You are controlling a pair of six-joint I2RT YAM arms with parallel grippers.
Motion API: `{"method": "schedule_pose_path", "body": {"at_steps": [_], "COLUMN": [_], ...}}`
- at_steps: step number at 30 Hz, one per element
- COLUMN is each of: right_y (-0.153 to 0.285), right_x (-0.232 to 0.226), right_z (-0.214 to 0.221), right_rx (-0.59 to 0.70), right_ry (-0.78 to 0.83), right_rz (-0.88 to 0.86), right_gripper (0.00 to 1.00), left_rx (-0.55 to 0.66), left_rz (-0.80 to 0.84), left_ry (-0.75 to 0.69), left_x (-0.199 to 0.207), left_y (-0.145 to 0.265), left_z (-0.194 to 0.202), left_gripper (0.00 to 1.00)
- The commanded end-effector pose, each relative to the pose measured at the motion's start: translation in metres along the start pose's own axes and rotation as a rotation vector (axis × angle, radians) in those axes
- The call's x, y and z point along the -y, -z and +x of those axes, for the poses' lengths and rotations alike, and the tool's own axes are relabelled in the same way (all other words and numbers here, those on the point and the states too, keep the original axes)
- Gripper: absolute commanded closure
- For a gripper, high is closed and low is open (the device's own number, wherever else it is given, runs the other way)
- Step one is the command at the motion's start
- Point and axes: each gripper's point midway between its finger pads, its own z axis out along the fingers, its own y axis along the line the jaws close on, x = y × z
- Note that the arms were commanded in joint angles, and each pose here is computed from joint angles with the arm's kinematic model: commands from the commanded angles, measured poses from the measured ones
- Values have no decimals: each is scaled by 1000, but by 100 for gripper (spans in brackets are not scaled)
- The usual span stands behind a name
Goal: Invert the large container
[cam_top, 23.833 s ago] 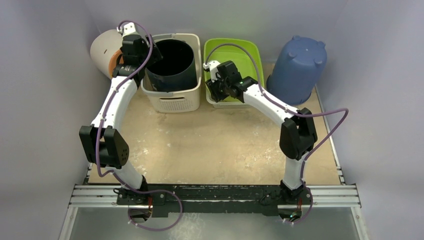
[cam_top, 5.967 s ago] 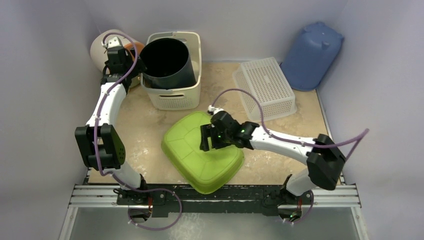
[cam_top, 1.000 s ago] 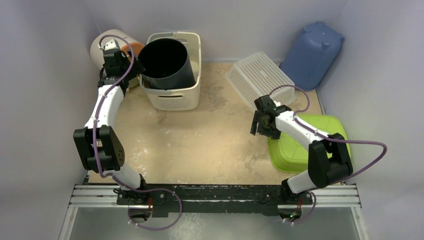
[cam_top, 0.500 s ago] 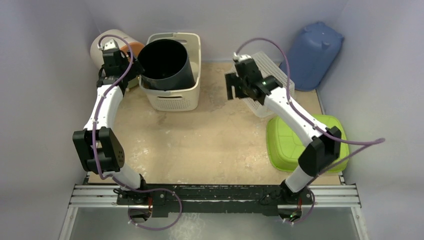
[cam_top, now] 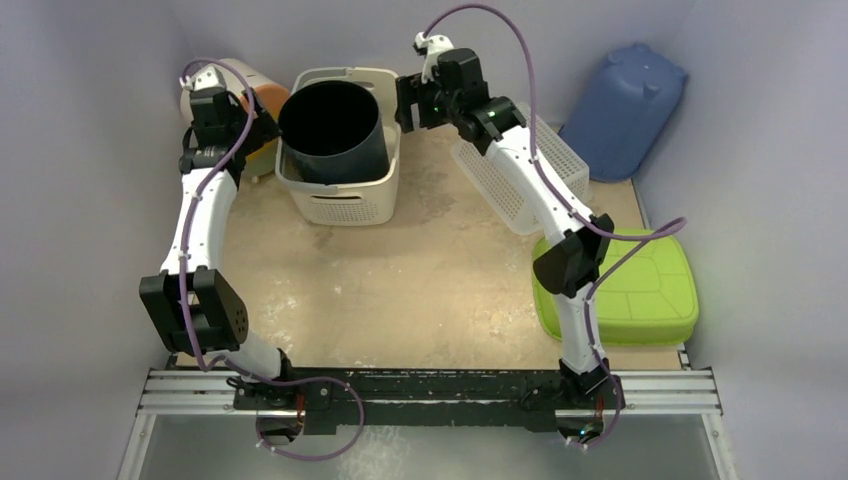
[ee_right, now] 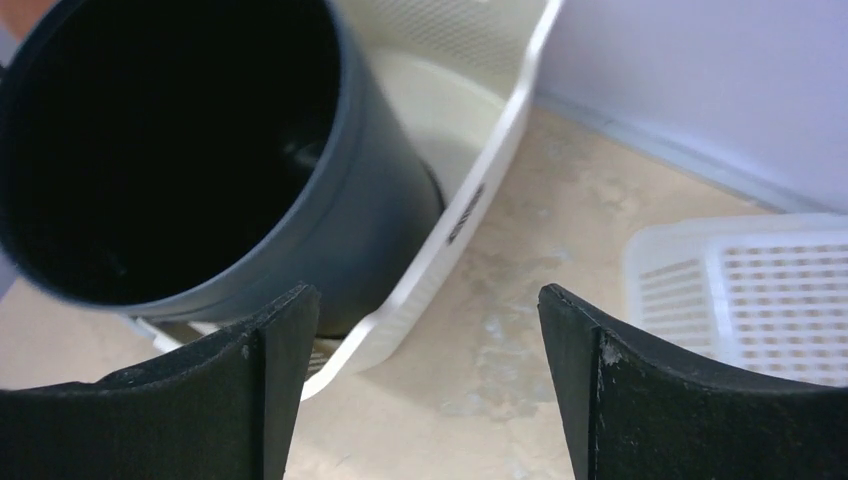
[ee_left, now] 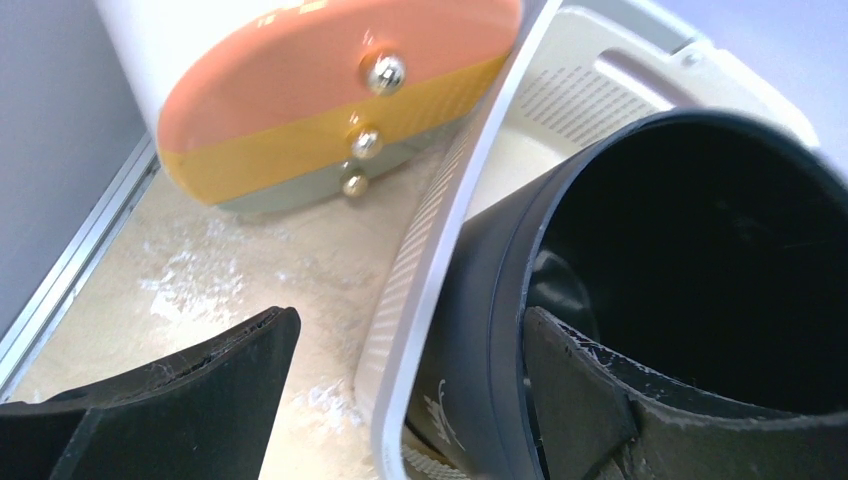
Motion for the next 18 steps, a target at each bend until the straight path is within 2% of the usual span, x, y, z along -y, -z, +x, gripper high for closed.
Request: {"method": "schedule_pose_path", "body": {"at_steps": [1,7,14,18], "right_y": [-12,-17,-15,-14], "right_x": [-45,-51,-54,-66], "right_z": [6,10,-5,-3], "right_rx": [7,10,53,59], "right_ry": [-107,-123,-141,-130], "right_rz": [-232,-262,-271,-293], "right_gripper": [18,18,18,19], "left_rx": [210,222,197,181], "left_rz": [124,225,159,64], "left_ry": [79,149,102,67], "left_x": [28,49,34,14], "left_y": [32,35,35,35], "left_z": [-78,-86,-74,-64], "left_gripper": [17,17,17,17]}}
